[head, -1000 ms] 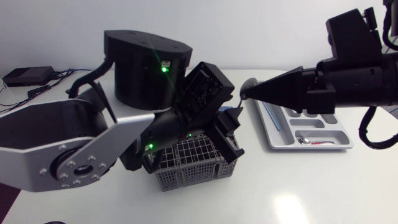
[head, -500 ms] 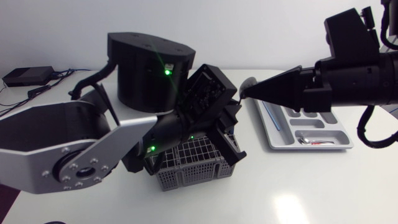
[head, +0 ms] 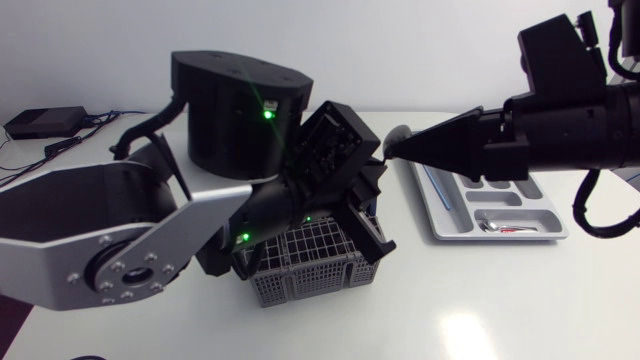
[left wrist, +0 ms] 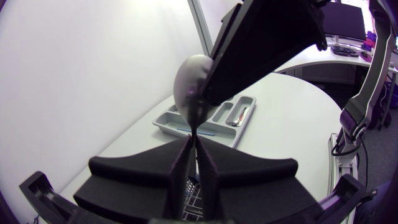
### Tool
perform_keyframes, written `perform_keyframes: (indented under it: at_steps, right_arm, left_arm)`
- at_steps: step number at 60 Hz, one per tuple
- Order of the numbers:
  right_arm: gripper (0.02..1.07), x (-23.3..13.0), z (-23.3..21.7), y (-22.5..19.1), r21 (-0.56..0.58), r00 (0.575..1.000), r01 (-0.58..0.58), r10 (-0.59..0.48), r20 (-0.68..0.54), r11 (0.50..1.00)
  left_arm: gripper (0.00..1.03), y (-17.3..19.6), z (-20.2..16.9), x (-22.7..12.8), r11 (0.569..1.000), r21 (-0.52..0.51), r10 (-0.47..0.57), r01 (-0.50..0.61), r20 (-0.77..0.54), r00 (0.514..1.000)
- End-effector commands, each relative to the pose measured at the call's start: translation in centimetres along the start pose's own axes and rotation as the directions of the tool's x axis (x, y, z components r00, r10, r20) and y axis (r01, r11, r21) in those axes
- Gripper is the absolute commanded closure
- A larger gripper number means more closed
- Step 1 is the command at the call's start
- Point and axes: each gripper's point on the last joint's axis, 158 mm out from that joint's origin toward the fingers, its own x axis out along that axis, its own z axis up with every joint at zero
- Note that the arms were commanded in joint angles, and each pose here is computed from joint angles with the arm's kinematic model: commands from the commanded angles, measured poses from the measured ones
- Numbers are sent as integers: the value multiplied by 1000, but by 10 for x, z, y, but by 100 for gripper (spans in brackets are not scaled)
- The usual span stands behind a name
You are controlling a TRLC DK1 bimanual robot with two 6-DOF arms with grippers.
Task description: Unload the cutlery basket into the drawer organizer.
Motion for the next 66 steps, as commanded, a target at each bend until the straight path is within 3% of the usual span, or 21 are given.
perform_keyframes:
  at_steps: [1, 6, 15, 22, 32, 45, 58, 66]
  right_arm:
    - [78, 0, 2, 2, 22, 1000, 1, -1, -6, 1000]
    - [72, 0, 2, 3, 20, 1000, 1, -1, -4, 1000]
    - [71, 0, 2, 3, 16, 1000, 7, -7, -5, 1000]
    - [61, -1, 3, 3, 14, 1000, 11, -11, -2, 1000]
    - [59, -1, 2, 2, 12, 1000, 16, -16, 0, 1000]
    - [46, -13, 11, 0, -9, 998, 48, -48, 39, 999]
    - [46, -21, 2, -6, -72, 993, 107, -103, 56, 992]
    - [46, -21, -8, -12, -154, 984, 170, -161, 72, 973]
  left_arm:
    - [94, 2, 8, 2, 1000, -8, 12, -11, 22, 1000]
    - [95, 3, 8, 2, 1000, -8, 14, -13, 23, 1000]
    - [96, 3, 8, 2, 1000, -11, 14, -13, 23, 1000]
    - [96, 4, 9, 1, 1000, -12, 15, -15, 24, 1000]
    - [96, 4, 8, 1, 1000, -11, 15, -15, 23, 1000]
    - [96, 10, 10, 1, 999, -28, 26, -26, 25, 999]
    - [96, 35, 18, -1, 988, -155, 21, -17, 23, 1000]
    - [96, 60, 28, -5, 958, -284, -17, 29, 42, 999]
